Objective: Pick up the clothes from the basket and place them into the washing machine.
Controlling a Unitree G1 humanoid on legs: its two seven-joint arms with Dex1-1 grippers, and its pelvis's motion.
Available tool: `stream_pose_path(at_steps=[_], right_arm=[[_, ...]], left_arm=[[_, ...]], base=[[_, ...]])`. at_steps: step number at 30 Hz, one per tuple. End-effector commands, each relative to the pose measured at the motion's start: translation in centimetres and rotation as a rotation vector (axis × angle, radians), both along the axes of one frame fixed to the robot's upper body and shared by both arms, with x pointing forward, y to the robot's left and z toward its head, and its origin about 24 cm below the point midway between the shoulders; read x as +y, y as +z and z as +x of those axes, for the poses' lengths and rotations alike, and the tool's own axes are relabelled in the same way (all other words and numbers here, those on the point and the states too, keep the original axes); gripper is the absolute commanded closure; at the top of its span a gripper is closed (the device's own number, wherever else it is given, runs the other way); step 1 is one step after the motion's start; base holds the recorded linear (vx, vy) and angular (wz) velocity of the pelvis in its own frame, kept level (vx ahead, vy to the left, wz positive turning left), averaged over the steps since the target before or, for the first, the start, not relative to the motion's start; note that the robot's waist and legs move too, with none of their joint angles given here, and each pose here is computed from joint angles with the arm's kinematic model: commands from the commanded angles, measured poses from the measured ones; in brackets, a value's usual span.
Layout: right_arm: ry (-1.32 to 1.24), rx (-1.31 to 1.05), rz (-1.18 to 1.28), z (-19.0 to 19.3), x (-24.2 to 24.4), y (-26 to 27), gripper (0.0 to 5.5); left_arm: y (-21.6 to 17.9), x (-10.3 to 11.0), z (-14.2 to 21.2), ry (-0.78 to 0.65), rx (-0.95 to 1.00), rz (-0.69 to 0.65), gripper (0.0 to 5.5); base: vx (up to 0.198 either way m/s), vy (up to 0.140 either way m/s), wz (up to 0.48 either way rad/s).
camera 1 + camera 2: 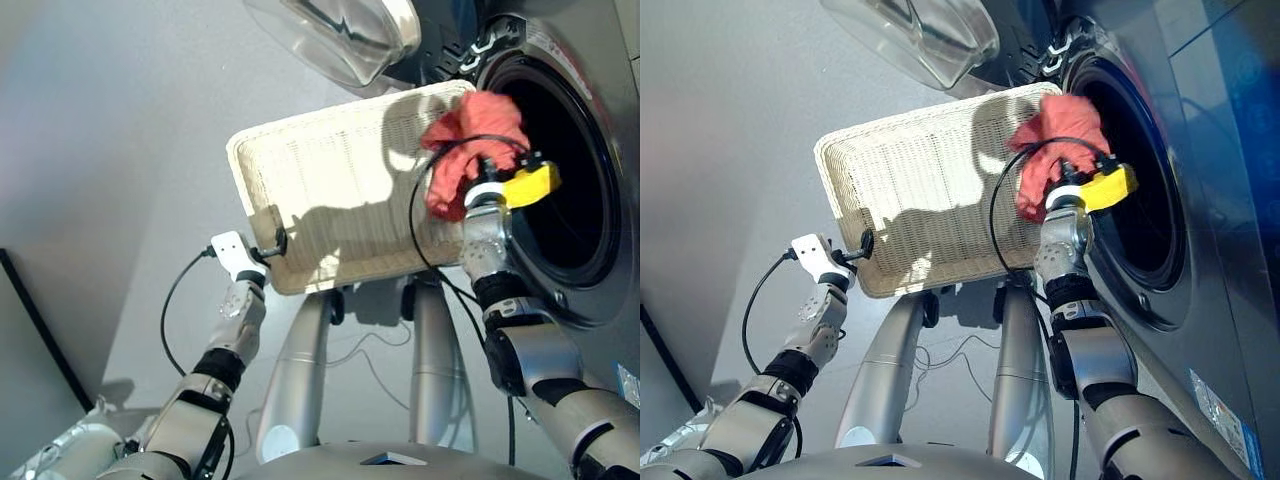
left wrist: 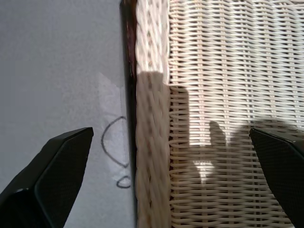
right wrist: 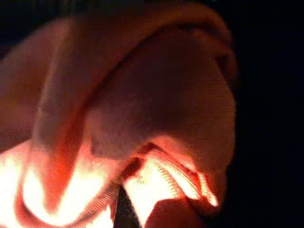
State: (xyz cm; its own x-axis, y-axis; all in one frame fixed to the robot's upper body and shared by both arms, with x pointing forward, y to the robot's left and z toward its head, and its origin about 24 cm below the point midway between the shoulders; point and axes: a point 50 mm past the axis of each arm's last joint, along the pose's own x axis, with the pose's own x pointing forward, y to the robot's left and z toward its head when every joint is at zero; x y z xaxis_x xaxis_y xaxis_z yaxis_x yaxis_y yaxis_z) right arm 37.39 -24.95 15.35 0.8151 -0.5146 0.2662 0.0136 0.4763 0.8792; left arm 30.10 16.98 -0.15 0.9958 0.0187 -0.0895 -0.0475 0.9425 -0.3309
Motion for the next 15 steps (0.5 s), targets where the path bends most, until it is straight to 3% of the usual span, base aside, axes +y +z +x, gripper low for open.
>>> stream_pose_path(at_steps=[1,6,14,15], right_arm=[[-0.274,-0.310,-0.047,-2.8,-5.9,8.7,5.50],[-0.520,-0.452,0.017,-6.1,-9.0,14.0,5.50],[-0.565,-0.156,-0.004,-4.8,-8.1,8.3,5.50],[-0.527,-0.080,-0.025,-4.1,-7.4,6.8,0.00]], left_arm=[[-1.1,1.6,-1.8,0.034,0.000,0.030,0.00],[-1.7,1.8,-2.3,0.055,0.028,0.036,0.00],[-1.7,1.2,-2.3,0.054,0.024,0.052,0.00],[-1.6,1.1,-2.3,0.049,0.020,0.052,0.00]], base=[[0.000,0.000,0.000],[0.000,0.000,0.000],[0.000,0.000,0.000],[0.000,0.000,0.000]])
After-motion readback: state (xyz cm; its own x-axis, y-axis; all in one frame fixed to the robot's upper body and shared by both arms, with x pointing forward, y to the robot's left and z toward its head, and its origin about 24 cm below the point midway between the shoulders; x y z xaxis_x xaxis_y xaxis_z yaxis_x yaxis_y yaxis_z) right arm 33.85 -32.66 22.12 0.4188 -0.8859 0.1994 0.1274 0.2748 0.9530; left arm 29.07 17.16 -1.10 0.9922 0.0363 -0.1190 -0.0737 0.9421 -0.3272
